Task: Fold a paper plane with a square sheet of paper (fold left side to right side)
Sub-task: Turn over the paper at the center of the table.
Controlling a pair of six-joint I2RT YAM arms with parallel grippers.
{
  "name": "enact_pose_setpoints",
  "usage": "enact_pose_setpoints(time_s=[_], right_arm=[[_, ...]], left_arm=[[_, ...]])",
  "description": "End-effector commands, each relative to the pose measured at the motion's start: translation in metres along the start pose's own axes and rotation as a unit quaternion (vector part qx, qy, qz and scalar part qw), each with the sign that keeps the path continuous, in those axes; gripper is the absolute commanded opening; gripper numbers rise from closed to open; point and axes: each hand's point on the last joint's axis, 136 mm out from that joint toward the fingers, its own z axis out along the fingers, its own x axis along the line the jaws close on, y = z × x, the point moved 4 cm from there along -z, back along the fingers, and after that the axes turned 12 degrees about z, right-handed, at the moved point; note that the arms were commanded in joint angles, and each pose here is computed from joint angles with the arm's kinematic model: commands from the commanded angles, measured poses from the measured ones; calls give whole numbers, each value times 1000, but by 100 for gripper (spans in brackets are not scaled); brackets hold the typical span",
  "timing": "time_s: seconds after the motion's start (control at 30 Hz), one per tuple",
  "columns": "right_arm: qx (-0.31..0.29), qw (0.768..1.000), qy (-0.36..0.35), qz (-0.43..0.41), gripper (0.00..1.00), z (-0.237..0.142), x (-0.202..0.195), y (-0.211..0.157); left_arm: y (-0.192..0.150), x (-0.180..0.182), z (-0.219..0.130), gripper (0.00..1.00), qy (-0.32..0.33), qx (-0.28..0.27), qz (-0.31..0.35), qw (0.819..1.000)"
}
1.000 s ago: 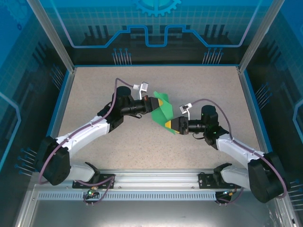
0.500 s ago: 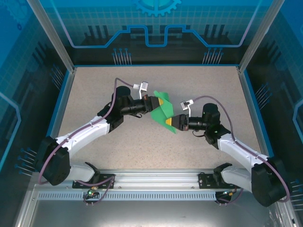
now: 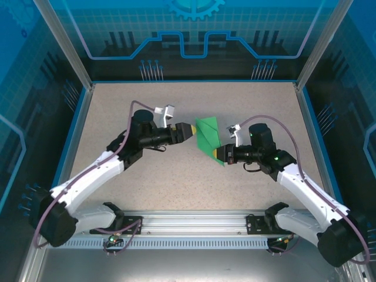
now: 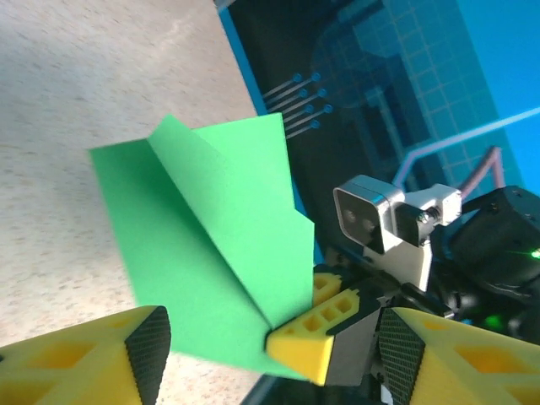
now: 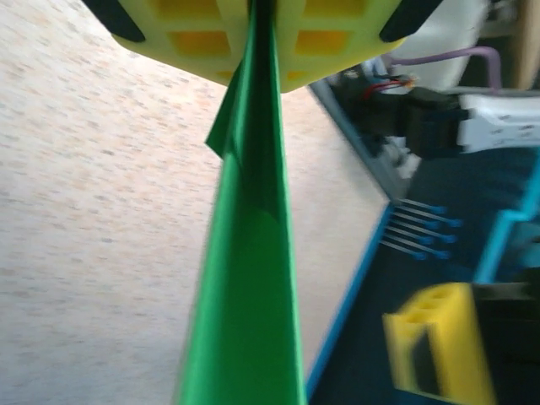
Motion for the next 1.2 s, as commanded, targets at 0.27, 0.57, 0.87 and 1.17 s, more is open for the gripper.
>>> enact_pose_setpoints(time_s=[0.27,0.57,0.87,1.17], right_arm=[[59,816,-516,-253,7,4,-45,-10],[112,641,-664,-367,7,71,-49,-18],[213,604,-660,-394,12,132,-78,-56],[315,726,-522,-319,44,144,-67,-101]], left_arm=[[-18,24,-76,73,173,-34,67,982],[-26,28,-93,74,197,-43,67,977],[-30,29,-97,76,193,-45,62,978],[-40,38,-83,78,188,-18,23,982]])
